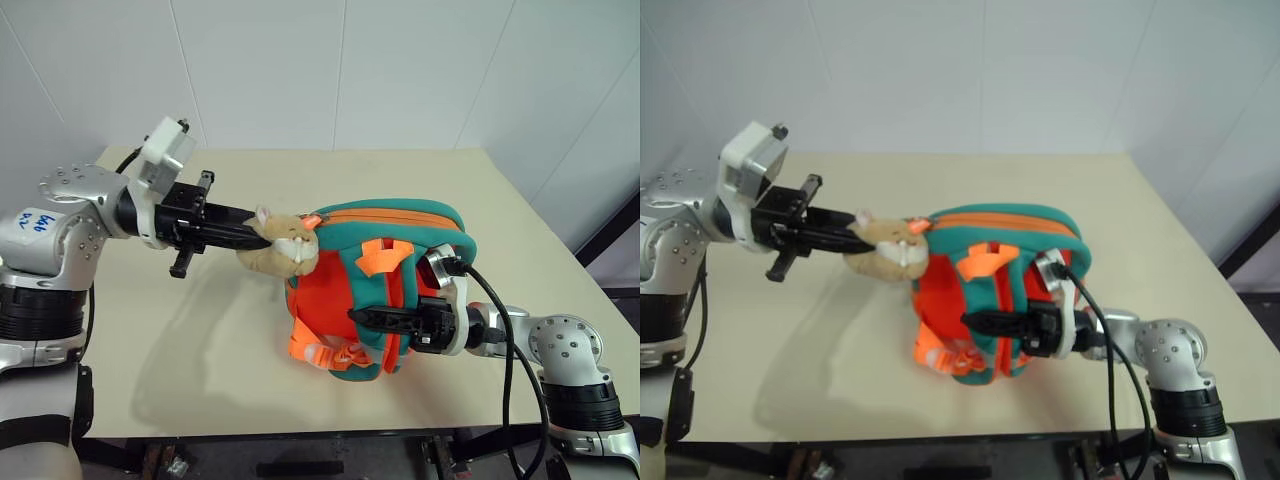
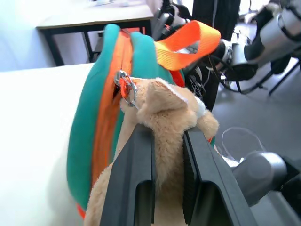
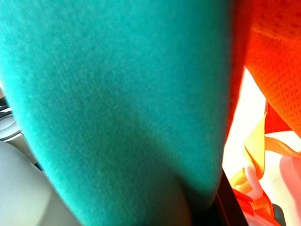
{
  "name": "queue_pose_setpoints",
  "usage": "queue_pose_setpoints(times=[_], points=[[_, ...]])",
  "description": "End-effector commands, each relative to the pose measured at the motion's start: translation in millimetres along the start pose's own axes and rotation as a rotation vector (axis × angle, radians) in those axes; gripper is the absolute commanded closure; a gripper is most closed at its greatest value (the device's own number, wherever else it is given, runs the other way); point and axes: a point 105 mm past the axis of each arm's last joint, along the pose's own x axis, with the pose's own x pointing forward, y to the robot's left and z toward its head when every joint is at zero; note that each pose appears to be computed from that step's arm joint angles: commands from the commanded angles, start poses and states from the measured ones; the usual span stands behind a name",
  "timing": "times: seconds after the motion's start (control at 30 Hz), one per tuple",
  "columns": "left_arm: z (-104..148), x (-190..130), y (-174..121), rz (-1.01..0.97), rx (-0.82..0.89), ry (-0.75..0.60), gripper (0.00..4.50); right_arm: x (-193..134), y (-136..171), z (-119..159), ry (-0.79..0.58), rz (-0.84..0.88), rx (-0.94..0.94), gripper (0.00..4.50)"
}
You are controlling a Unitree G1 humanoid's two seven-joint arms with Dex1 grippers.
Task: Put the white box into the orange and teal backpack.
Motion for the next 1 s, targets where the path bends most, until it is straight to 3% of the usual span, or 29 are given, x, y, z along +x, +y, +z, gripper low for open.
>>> queue_pose_setpoints(times=[0.03, 0.2, 0.37, 0.83, 1.0], points=[[5.2, -30.5, 2.9, 0.098, -0.026, 0.02, 3.94, 1.5, 6.8, 4.2, 0.001, 0.027, -0.026, 4.47], [-40.0, -55.3, 14.0, 0.232, -0.154, 0.071, 3.94, 2.2, 6.9, 4.2, 0.001, 0.029, -0.023, 4.47], [-88.8, -56.2, 12.7, 0.258, -0.252, 0.114, 3.94, 3.0, 7.2, 4.2, -0.001, 0.031, -0.022, 4.47], [-167.9, 5.4, 15.5, 0.239, -0.257, 0.142, 3.94, 2.7, 9.5, 2.2, -0.02, 0.023, -0.015, 4.47], [-195.6, 12.5, 11.2, 0.265, -0.256, 0.189, 3.94, 3.0, 10.0, 1.3, -0.029, 0.02, -0.012, 4.47]])
